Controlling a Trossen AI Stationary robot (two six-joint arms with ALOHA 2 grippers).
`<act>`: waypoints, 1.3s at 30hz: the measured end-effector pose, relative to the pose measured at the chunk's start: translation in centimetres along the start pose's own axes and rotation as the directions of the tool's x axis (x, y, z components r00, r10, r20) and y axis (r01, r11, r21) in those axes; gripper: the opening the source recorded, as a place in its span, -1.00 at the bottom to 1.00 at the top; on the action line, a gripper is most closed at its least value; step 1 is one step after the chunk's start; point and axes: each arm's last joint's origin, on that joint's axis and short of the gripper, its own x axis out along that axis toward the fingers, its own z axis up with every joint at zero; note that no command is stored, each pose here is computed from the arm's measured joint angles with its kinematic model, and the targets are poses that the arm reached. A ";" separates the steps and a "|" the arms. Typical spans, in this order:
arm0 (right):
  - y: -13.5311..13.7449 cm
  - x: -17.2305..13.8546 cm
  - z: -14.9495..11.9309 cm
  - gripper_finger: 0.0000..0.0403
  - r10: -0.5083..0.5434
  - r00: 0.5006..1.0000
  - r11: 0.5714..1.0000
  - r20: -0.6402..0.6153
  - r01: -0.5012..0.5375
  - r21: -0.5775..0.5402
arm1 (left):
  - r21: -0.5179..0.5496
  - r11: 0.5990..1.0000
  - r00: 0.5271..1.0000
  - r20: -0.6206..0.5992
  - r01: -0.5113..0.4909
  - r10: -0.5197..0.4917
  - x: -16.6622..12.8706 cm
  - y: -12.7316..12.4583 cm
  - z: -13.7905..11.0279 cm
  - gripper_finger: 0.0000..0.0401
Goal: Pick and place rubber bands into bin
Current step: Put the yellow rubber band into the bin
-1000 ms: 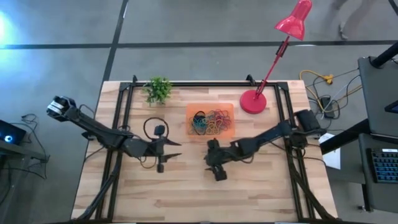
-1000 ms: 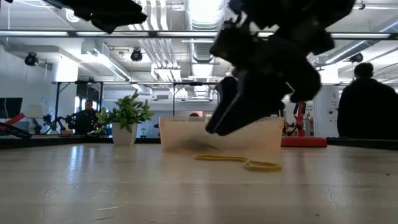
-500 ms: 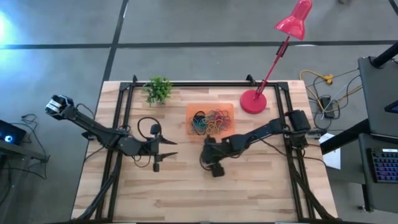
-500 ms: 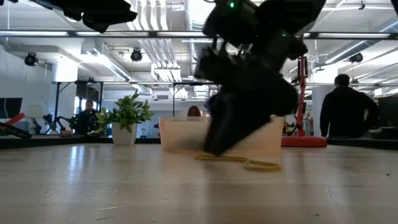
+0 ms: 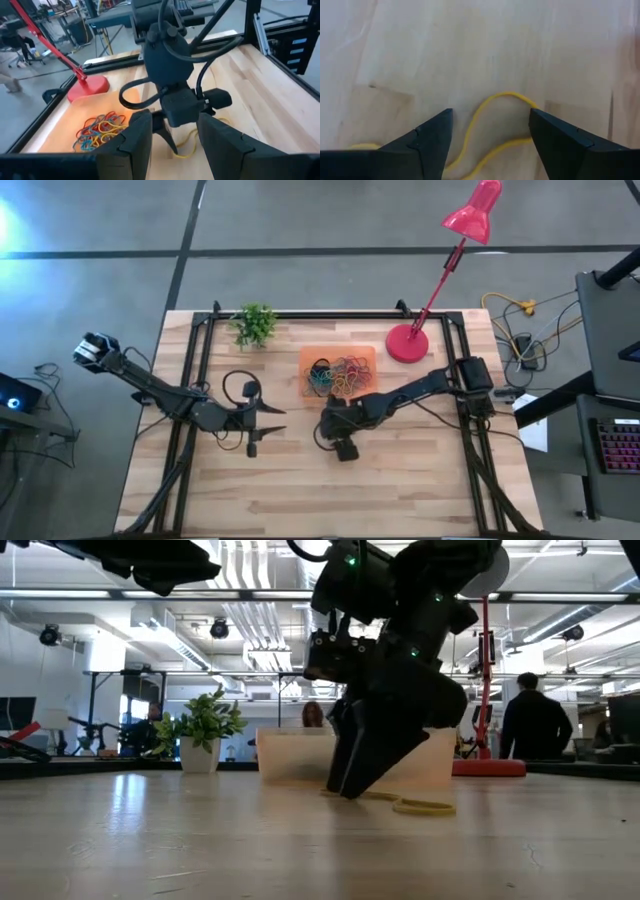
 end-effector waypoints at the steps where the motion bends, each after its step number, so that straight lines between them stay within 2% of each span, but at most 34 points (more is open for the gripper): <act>1: 0.0 0.0 -0.1 0.23 -0.001 1.000 1.000 -0.009 0.001 0.008 | 0.003 1.000 1.000 -0.001 0.000 0.000 0.0 0.0 -0.1 -0.26; 7: 0.1 -0.3 -1.3 0.20 0.022 0.991 0.998 -0.135 -0.014 0.064 | 0.002 1.000 1.000 0.000 0.000 0.000 0.0 0.0 -0.1 -0.26; 11: 0.8 -0.3 -1.6 0.20 0.046 0.985 0.995 -0.167 -0.031 0.094 | 0.001 1.000 1.000 0.000 0.000 0.000 0.0 0.0 -0.1 -0.26; 21: 3.2 -0.2 -2.0 0.20 0.057 0.981 0.994 -0.183 -0.038 0.106 | 0.000 1.000 1.000 0.000 0.000 0.000 0.0 0.0 -0.1 -0.26; 29: 5.9 -0.2 -2.3 0.20 0.117 0.973 0.989 -0.200 -0.096 0.110 | -0.001 1.000 1.000 0.000 0.000 0.000 0.0 0.0 -0.1 -0.26; 33: 7.0 -0.3 -2.4 0.18 0.097 0.977 0.993 -0.192 -0.081 0.088 | -0.003 1.000 1.000 0.004 0.000 0.000 0.0 0.0 -0.1 -0.26; 39: 7.6 -0.2 -2.6 0.17 0.010 0.985 0.997 -0.175 0.004 0.082 | -0.005 1.000 1.000 0.007 0.000 0.000 0.0 0.0 0.0 -0.26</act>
